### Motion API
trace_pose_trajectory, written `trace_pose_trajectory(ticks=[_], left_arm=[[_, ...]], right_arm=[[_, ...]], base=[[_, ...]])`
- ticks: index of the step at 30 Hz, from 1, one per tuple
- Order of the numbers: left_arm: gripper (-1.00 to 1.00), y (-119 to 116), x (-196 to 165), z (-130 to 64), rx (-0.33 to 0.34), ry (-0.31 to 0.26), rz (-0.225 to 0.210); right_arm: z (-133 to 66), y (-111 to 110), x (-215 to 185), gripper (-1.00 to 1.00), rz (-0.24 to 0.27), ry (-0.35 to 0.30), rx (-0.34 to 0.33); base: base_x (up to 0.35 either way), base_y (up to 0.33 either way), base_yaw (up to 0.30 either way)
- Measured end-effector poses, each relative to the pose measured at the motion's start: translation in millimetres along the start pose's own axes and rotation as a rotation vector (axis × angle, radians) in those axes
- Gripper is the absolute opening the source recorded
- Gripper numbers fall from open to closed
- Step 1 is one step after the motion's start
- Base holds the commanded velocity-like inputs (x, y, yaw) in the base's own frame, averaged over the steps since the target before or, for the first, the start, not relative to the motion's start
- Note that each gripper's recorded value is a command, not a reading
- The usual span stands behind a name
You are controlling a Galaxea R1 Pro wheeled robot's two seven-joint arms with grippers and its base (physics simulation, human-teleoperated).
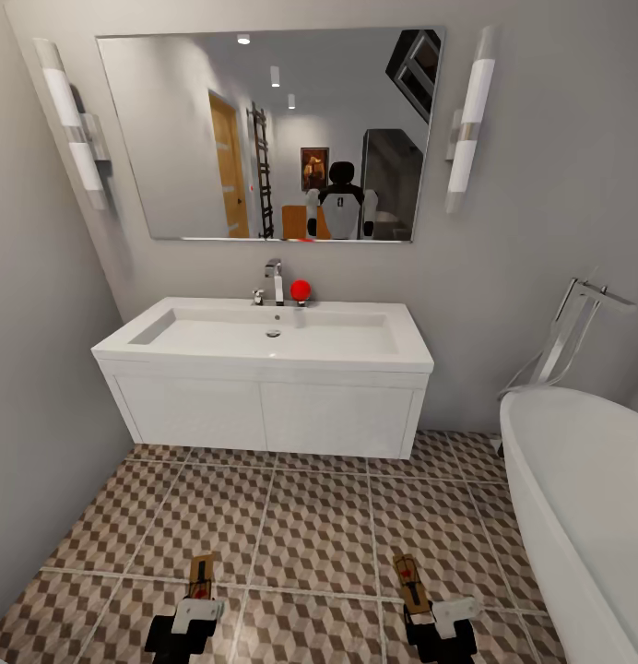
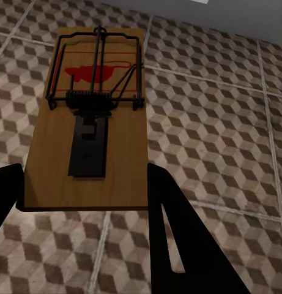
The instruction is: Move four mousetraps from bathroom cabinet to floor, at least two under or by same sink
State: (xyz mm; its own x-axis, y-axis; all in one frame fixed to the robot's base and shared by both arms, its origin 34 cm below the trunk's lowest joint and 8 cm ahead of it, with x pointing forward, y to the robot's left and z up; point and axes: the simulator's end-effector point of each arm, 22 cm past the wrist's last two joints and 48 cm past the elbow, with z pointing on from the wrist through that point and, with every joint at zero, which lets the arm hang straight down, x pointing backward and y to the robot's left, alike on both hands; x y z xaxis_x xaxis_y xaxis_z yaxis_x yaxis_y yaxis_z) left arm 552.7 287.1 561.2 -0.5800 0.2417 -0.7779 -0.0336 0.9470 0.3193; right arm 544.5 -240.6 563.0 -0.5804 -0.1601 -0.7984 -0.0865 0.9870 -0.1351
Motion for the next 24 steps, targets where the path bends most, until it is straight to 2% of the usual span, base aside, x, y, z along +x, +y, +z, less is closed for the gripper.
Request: trace_pose_trajectory(ticks=[15,18,21,23,24], left_arm=[[-1.00,-0.3,0.1,0.0,0.001,0.000,0.000],[-1.00,-2.0,4.2,-0.1,0.003,0.022,0.009],[-1.00,-5.1,25.1,-1.8,0.006,0.125,0.048],[-1.00,-8.4,41.5,-2.6,0.013,0.228,0.089],[-1.00,-11.9,41.0,-0.2,0.019,0.261,0.103]], right_arm=[[-0.2,0.8,0.5,-1.00,0.001,0.001,-0.001],[-0.2,2.7,0.2,-1.00,0.005,0.001,-0.002],[-0.1,7.8,-0.8,-1.00,0.009,0.003,-0.006],[1.0,15.6,-7.4,-1.00,0.019,-0.003,0.000],[2.3,17.5,-12.8,-1.00,0.025,-0.005,0.015]], base=[[0.000,0.000,0.000],[0.000,0.000,0.000],[0.000,0.000,0.000],[0.000,0.000,0.000],[0.000,0.000,0.000]])
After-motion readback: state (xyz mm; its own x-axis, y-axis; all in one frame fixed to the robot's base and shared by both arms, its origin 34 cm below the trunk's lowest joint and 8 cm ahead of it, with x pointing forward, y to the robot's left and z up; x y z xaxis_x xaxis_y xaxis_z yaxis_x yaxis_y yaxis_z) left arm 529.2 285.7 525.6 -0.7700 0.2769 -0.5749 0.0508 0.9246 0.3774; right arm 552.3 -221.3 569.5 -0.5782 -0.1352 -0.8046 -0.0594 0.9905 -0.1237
